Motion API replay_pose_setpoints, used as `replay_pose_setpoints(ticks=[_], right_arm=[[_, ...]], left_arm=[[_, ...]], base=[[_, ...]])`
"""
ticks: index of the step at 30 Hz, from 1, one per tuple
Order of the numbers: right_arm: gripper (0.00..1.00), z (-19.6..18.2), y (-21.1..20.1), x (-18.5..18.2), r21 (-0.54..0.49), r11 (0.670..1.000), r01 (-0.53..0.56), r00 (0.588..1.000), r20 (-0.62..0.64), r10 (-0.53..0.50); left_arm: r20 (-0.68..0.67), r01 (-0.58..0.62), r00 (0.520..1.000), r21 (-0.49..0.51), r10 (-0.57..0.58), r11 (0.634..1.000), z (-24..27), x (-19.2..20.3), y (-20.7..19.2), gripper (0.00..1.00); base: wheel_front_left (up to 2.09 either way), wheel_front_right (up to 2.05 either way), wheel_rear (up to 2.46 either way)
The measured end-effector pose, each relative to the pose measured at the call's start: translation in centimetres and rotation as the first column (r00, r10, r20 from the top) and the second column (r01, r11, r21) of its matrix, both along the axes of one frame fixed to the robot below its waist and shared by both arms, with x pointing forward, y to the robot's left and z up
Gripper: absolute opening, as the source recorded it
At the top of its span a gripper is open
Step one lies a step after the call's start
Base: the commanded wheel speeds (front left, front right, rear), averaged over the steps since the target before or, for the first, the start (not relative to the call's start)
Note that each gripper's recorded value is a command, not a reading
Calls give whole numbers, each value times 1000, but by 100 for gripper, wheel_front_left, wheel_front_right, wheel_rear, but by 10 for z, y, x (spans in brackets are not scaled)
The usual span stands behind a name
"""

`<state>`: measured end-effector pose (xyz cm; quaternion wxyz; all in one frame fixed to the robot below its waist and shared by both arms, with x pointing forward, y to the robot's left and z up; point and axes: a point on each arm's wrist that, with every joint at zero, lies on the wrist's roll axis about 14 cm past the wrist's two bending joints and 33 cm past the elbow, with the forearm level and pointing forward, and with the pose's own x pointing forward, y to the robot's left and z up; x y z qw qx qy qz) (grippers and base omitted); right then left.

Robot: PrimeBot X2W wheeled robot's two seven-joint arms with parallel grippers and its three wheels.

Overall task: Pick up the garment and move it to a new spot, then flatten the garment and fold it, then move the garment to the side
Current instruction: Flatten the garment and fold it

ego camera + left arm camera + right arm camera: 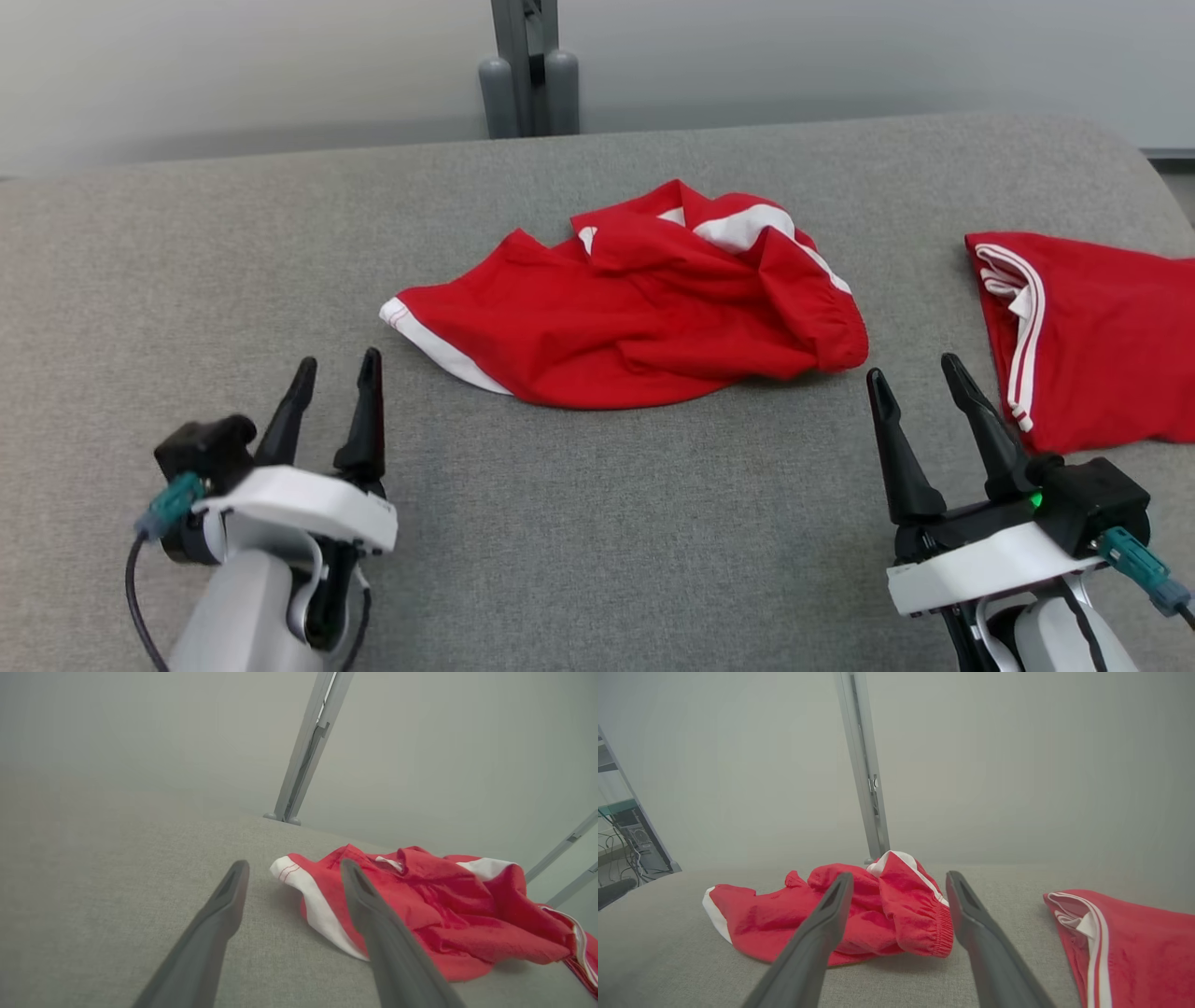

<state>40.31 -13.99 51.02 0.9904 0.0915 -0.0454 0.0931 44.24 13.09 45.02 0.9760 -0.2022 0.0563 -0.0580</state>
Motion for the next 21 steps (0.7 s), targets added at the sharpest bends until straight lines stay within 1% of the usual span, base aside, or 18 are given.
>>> replay_pose_setpoints(ticks=[4,5,7,8,10,14,17,21], right_arm=[[100,-7,2,5,-1,1000,-6,1000,-17,6],[100,-10,0,7,0,1000,-3,1000,-25,3],[100,-11,-1,8,-1,1000,0,1000,-30,0],[100,-14,-4,10,-4,1000,8,999,-36,-8],[100,-19,-8,10,-7,1000,17,999,-51,-17],[100,-22,-11,12,-10,1000,25,998,-58,-25],[100,-21,-11,13,-12,1000,26,998,-57,-26],[100,-23,-13,12,-14,999,30,998,-61,-30]], left_arm=[[-102,50,994,55,-44,997,-23,21,-2,100],[-149,55,988,44,-48,998,-33,30,-4,100],[-168,63,984,38,-56,997,-36,34,-7,100],[-193,76,979,23,-70,997,-39,44,-14,100],[-213,106,972,-1,-104,994,-40,54,-28,100],[-242,146,959,-33,-149,989,-45,58,-45,100],[-260,149,953,-42,-154,988,-50,58,-47,100],[-264,114,957,-32,-119,993,-53,63,-38,100]], base=[[0,0,0],[0,0,0],[0,0,0],[0,0,0],[0,0,0],[0,0,0],[0,0,0],[0,0,0]])
